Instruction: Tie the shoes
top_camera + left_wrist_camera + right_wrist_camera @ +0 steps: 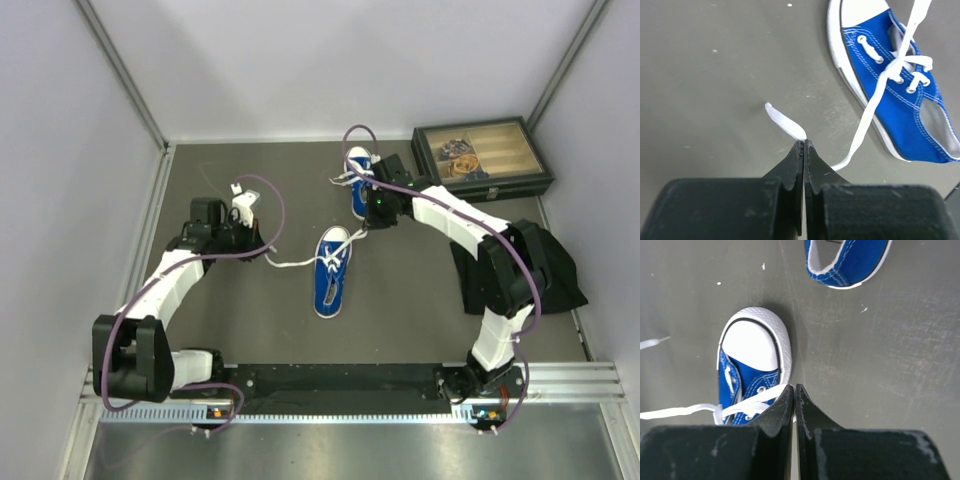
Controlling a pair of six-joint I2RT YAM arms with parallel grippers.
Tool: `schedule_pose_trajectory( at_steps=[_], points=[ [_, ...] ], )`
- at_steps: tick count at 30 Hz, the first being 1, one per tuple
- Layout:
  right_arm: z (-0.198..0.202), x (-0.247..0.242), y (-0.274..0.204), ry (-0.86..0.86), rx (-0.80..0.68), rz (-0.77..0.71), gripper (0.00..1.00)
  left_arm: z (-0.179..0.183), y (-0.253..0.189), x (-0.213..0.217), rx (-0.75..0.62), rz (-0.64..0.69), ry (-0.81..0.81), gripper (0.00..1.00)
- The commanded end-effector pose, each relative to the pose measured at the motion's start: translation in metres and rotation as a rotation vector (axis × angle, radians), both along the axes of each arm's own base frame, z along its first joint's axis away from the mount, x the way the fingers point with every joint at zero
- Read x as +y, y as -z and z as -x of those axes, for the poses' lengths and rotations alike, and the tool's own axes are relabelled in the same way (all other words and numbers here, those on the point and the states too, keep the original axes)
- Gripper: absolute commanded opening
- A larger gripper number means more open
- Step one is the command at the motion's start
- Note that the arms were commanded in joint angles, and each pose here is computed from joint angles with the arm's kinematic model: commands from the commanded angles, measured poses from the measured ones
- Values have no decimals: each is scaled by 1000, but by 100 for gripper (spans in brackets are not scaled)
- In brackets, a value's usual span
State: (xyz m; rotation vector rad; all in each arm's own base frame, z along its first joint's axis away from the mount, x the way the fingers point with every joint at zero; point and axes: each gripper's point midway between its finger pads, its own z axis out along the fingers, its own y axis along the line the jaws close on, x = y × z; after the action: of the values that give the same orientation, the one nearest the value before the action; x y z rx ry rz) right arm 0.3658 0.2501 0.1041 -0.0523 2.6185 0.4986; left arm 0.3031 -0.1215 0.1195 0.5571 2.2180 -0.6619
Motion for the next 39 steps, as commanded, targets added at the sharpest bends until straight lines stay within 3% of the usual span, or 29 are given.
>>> schedule_pose_trajectory(
  at_steps=[1, 8, 15, 25, 26, 28, 29, 32, 37, 39],
  points=[
    [-16, -8, -17, -12, -97, 45, 0, 0, -14, 12, -63, -26, -13, 0],
    [-16, 36, -50, -150, -148, -152, 0, 19, -57, -21, -180, 134, 181, 0],
    [4, 108, -101, -344, -246, -334, 0, 61, -84, -53, -327, 172, 380, 0],
    [34, 187, -71, -490, -109, -424, 0, 107, -80, -73, -443, 134, 543, 0],
    [38, 190, -67, -500, -82, -445, 12, 108, -79, -75, -445, 132, 555, 0],
    [40, 186, -63, -486, -61, -448, 26, 111, -80, -82, -459, 122, 590, 0],
    [38, 181, -72, -476, -79, -455, 46, 112, -78, -85, -451, 122, 605, 0],
    [25, 157, -86, -411, -103, -470, 67, 111, -79, -101, -462, 123, 656, 0],
    [10, 85, -154, -294, -250, -510, 99, 101, -97, -140, -527, 132, 731, 0],
    [2, 48, -161, -234, -281, -473, 99, 89, -101, -161, -547, 121, 742, 0]
  ],
)
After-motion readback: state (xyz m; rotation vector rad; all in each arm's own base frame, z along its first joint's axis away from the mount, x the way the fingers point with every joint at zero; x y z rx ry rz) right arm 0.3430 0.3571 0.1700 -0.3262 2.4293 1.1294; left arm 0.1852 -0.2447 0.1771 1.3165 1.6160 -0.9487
